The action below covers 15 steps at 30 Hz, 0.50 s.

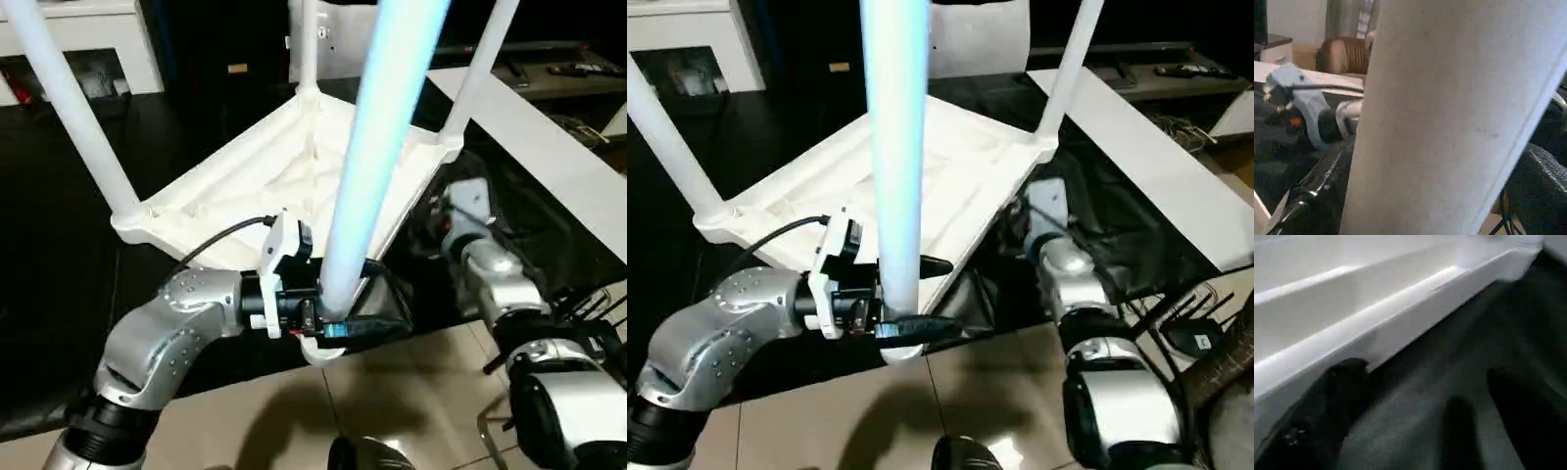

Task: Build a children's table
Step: Rotate table base

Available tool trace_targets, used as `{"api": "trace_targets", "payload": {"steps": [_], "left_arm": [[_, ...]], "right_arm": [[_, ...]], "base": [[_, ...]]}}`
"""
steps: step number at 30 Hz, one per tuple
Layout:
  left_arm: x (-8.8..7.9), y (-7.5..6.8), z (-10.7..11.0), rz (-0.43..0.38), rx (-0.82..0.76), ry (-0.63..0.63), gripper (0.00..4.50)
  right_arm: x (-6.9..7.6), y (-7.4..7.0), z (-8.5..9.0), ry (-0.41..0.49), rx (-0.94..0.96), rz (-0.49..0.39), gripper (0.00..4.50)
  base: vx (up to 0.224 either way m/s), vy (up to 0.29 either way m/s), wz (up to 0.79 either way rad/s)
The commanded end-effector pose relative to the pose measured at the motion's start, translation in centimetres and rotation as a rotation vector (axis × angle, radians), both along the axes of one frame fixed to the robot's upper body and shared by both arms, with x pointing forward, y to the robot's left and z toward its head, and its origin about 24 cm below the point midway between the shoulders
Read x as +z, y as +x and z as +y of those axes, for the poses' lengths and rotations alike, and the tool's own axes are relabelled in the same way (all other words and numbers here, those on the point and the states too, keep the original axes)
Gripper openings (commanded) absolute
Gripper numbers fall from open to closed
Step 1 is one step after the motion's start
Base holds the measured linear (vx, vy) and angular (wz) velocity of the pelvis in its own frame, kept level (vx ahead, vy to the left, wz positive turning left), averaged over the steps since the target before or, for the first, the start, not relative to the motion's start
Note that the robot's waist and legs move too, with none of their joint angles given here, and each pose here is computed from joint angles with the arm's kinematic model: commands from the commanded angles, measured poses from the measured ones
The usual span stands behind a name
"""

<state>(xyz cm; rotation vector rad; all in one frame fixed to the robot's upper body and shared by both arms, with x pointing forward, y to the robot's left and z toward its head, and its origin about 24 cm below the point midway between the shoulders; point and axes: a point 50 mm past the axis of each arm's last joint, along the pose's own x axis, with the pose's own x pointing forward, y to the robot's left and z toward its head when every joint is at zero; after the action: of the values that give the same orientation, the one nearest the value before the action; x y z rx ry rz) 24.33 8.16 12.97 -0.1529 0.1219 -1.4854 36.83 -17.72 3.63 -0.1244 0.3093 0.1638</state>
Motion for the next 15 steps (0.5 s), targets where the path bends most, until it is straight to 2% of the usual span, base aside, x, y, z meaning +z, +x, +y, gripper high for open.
{"api": "trace_targets", "payload": {"steps": [1, 3, 6, 11, 15], "left_arm": [[0.7, -0.2, -0.5, -0.024, -0.037, -0.011, 4.39], [0.9, -0.3, -0.9, -0.027, -0.045, -0.023, 4.39], [1.1, -0.4, -1.2, -0.030, -0.047, -0.031, 4.39], [1.2, 0.0, -1.2, -0.042, -0.007, -0.038, 4.39], [1.1, 0.6, -1.1, -0.065, 0.030, -0.025, 4.39]], "right_arm": [[0.2, 0.2, 2.0, 0.031, 0.101, 0.001, 4.50], [0.5, 0.3, 4.3, 0.054, 0.205, -0.014, 4.50], [0.8, 0.4, 6.1, 0.067, 0.271, -0.024, 4.50], [1.2, 0.3, 8.2, 0.071, 0.383, -0.041, 4.50], [1.2, 0.1, 8.9, 0.068, 0.435, -0.043, 4.50]], "base": [[0.000, 0.000, 0.00], [0.000, 0.000, 0.00], [0.000, 0.000, 0.00], [0.000, 0.000, 0.00], [0.000, 0.000, 0.00]]}}
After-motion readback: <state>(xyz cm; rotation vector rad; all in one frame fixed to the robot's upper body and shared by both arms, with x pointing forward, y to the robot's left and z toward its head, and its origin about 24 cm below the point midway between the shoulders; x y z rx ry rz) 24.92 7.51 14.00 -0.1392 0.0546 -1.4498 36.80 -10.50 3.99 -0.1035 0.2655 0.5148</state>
